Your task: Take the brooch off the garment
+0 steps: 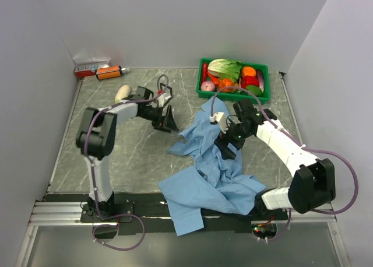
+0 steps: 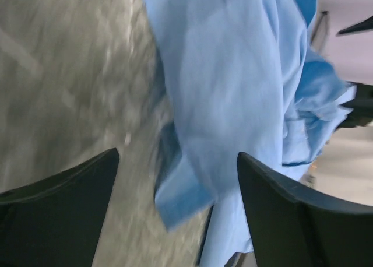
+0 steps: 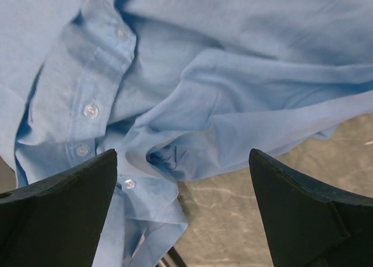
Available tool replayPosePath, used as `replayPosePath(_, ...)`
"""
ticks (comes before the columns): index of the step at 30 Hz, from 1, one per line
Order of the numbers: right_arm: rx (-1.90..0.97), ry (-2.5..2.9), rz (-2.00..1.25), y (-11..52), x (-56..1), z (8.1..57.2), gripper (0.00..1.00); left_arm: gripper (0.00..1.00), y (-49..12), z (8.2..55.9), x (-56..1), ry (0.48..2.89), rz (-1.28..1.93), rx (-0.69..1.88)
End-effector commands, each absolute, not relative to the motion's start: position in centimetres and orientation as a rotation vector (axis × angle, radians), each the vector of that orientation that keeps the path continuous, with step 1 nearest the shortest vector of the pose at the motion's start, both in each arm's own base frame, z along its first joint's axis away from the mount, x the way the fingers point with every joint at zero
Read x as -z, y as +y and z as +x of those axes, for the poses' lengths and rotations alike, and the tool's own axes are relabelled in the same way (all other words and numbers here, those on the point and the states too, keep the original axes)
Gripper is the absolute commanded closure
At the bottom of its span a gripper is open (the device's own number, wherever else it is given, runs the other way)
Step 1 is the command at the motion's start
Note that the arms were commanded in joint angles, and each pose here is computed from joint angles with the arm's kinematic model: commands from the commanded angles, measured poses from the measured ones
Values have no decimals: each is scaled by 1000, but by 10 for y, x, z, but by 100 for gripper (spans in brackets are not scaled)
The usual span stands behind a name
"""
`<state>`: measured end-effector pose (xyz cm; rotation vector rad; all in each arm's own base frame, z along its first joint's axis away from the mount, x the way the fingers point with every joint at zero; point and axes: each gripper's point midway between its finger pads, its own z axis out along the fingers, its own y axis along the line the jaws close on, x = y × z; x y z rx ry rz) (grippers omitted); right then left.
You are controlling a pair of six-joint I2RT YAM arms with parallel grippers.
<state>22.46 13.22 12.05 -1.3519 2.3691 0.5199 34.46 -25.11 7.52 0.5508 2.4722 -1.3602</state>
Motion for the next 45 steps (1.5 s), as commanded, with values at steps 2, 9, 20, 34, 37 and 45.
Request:
replayPosePath(2,-454,2433,-1350,122,-96,224,2,20,-297,343,-96,2405,701,1696)
replayPosePath(9,-430,2469,-1358,119,-87,227,53,85,-303,328,-101,2390,759,1776)
replayPosePath(20,-335,2196,-1348,147,-163,307,96,99,-194,309,-183,2259,811,1377)
replayPosePath(34,-539,2388,-1305,146,-150,239,16,26,-191,301,-167,2120,790,986)
replayPosePath(37,-518,2426,-1321,138,-134,229,15,19,-217,312,-162,1980,942,787)
replayPosePath(45,-455,2509,-1325,130,-108,235,16,19,-276,329,-128,1803,1259,497)
